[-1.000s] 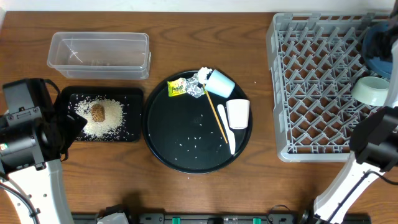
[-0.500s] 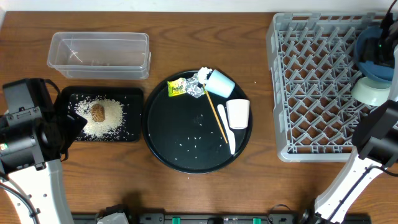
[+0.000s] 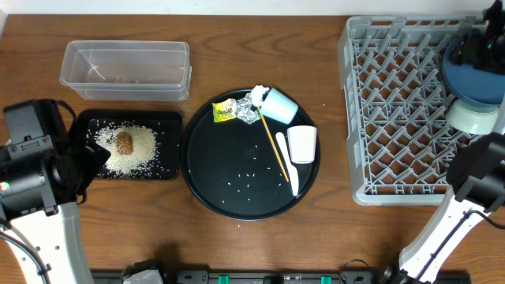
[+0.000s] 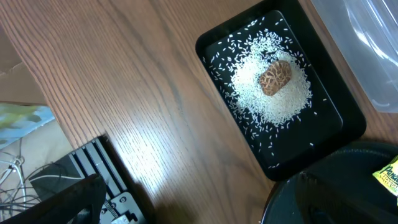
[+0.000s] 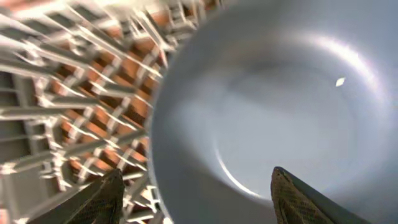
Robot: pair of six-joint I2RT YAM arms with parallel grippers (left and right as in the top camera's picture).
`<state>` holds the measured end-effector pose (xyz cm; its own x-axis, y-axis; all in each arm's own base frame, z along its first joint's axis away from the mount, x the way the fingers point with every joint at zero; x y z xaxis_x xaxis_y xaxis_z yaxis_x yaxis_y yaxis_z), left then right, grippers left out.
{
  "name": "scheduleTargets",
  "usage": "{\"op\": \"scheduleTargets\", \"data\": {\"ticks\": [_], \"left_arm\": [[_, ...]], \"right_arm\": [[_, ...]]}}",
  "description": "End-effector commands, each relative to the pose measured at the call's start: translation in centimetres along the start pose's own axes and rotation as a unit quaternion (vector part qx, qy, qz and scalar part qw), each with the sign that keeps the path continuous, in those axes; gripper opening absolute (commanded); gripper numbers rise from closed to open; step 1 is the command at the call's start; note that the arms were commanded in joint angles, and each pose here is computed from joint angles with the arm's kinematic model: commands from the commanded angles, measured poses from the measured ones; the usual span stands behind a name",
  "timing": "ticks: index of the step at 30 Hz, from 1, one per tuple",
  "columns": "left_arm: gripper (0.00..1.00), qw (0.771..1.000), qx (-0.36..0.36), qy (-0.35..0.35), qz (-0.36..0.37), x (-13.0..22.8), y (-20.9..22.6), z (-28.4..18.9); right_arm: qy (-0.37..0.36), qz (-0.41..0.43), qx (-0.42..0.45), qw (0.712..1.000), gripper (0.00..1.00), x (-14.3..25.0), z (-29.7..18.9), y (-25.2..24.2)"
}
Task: Sort waste into correct bins and load items into the dishwasher rack
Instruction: 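Lower the blue bowl into the back of the dish rack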
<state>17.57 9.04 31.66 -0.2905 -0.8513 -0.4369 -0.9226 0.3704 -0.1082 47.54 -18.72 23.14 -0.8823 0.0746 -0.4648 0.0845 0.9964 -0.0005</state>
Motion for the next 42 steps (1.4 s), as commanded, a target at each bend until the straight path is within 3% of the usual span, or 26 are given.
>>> {"op": "scheduleTargets", "data": {"ticks": [1, 15, 17, 20, 21, 26, 30, 33, 38, 42], "left_arm": [[0.98, 1.0, -0.007, -0.008, -0.005, -0.3, 0.2, -0.1], [0.98, 1.0, -0.007, -0.008, -0.005, -0.3, 0.2, -0.1], [0.98, 1.0, -0.007, -0.008, -0.005, -0.3, 0.2, -0.1], [0.98, 1.0, -0.007, -0.008, -0.005, -0.3, 0.2, -0.1], [0.98, 1.0, -0.007, -0.008, -0.005, -0.3, 0.2, -0.1], [0.98, 1.0, -0.007, -0.008, -0.005, -0.3, 0.2, -0.1], [0.98, 1.0, -0.007, -0.008, -0.005, -0.3, 0.2, -0.1], [0.98, 1.0, -0.007, -0.008, -0.005, -0.3, 0.2, -0.1], [0.98, 1.0, -0.007, -0.008, -0.005, -0.3, 0.2, -0.1], [0.98, 1.0, -0.007, -0.008, -0.005, -0.3, 0.2, -0.1]], "right_arm": [[-0.004, -0.016, -0.025, 1.0, 0.71, -0.2, -0.5, 0.8], [0.078, -0.051, 0.004, 0.996, 0.69, 2.9, 4.1, 2.1], [0.084, -0.058, 0.015, 0.995, 0.65, 3.0, 4.4, 2.5], [0.095, -0.071, 0.041, 0.992, 0.43, 3.1, 4.8, 2.9], [0.099, -0.075, 0.048, 0.991, 0.4, 3.2, 4.9, 3.1], [0.114, -0.084, 0.068, 0.988, 0.41, 3.6, 5.5, 3.5], [0.117, -0.081, 0.072, 0.987, 0.16, 3.8, 5.5, 3.5], [0.116, -0.071, 0.072, 0.988, 0.03, 3.8, 5.5, 3.5], [0.105, -0.056, 0.047, 0.992, 0.01, 3.4, 5.1, 4.1], [0.056, -0.043, 0.002, 0.998, 0.01, 1.4, 2.3, 5.3]]}}
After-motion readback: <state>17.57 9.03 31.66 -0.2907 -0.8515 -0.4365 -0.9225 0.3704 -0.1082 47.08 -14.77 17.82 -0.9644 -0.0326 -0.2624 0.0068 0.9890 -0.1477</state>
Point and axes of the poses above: each gripper's point midway between its finger pads, its own z axis out along the fingers, its own y axis along the line the jaws close on, x = y × z, the point moved 6 cm from there along -z, back along the fingers, and after that the axes turned 10 degrees about -z, right-handed, at the moved point
